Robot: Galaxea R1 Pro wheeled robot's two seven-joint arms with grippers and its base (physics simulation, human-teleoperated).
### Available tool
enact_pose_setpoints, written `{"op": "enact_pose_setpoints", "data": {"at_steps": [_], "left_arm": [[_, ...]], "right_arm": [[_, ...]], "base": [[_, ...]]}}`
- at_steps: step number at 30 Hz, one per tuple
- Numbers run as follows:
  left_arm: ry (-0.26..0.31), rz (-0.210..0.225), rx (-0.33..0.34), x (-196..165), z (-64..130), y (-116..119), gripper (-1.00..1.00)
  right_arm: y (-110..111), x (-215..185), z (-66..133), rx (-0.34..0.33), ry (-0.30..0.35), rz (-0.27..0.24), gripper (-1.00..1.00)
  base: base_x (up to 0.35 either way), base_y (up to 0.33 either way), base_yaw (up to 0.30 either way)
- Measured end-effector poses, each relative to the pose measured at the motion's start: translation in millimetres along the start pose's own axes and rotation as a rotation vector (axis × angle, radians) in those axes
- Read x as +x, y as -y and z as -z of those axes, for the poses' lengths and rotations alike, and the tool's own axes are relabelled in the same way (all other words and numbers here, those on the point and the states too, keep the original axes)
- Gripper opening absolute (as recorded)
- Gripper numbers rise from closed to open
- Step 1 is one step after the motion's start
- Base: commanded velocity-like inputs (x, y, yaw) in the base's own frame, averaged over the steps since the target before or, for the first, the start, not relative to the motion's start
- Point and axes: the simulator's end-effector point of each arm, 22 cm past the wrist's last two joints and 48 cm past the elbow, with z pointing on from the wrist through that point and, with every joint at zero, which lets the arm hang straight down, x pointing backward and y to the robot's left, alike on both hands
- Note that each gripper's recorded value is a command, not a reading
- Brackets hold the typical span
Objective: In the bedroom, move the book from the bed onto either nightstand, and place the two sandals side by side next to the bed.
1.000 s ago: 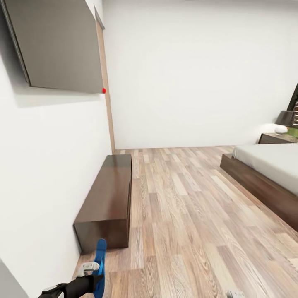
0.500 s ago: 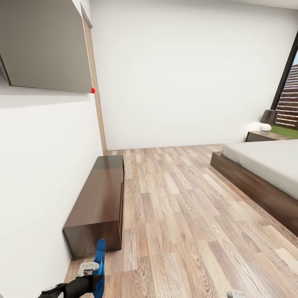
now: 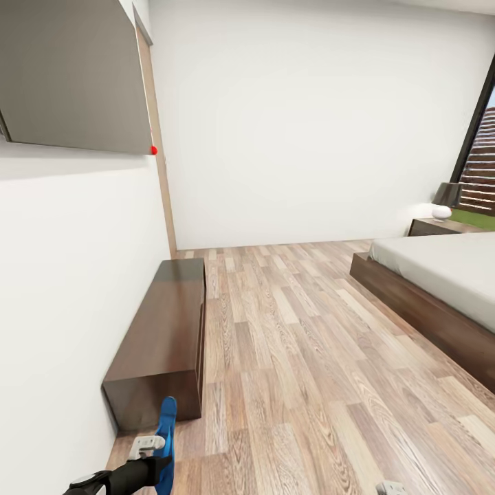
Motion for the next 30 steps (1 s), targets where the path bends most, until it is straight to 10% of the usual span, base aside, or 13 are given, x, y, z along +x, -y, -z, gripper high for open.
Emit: {"op": "enact_pose_setpoints", "data": {"at_steps": [6, 11, 14, 22, 30], "left_arm": [[0.000, -0.001, 0.001, 0.2, -0.4, 0.9, -1.00], [0.000, 0.000, 0.001, 0.1, -0.3, 0.7, -1.00], [0.000, 0.000, 0.001, 0.0, -0.4, 0.9, -1.00], [0.000, -0.001, 0.002, 0.1, -0.5, 1.1, -1.00], [0.000, -0.001, 0.003, 0.3, -1.0, 2.1, -1.00]], "right_arm": [[-11.8, 3.7, -5.1, -0.009, -0.071, -0.116, 1.00], [-46.9, -39.0, -50.2, 0.242, 0.021, -0.421, 1.00], [-36.9, -57.2, -47.5, 0.346, 0.114, -0.510, 1.00], [-77.8, -166.7, -49.1, 0.297, 0.321, -0.598, 1.00], [-68.9, -132.9, -48.9, 0.406, 0.240, -0.936, 1.00]], "base": [[0.000, 0.000, 0.000], [0.000, 0.000, 0.000], [0.000, 0.000, 0.000], [0.000, 0.000, 0.000], [0.000, 0.000, 0.000]]}}
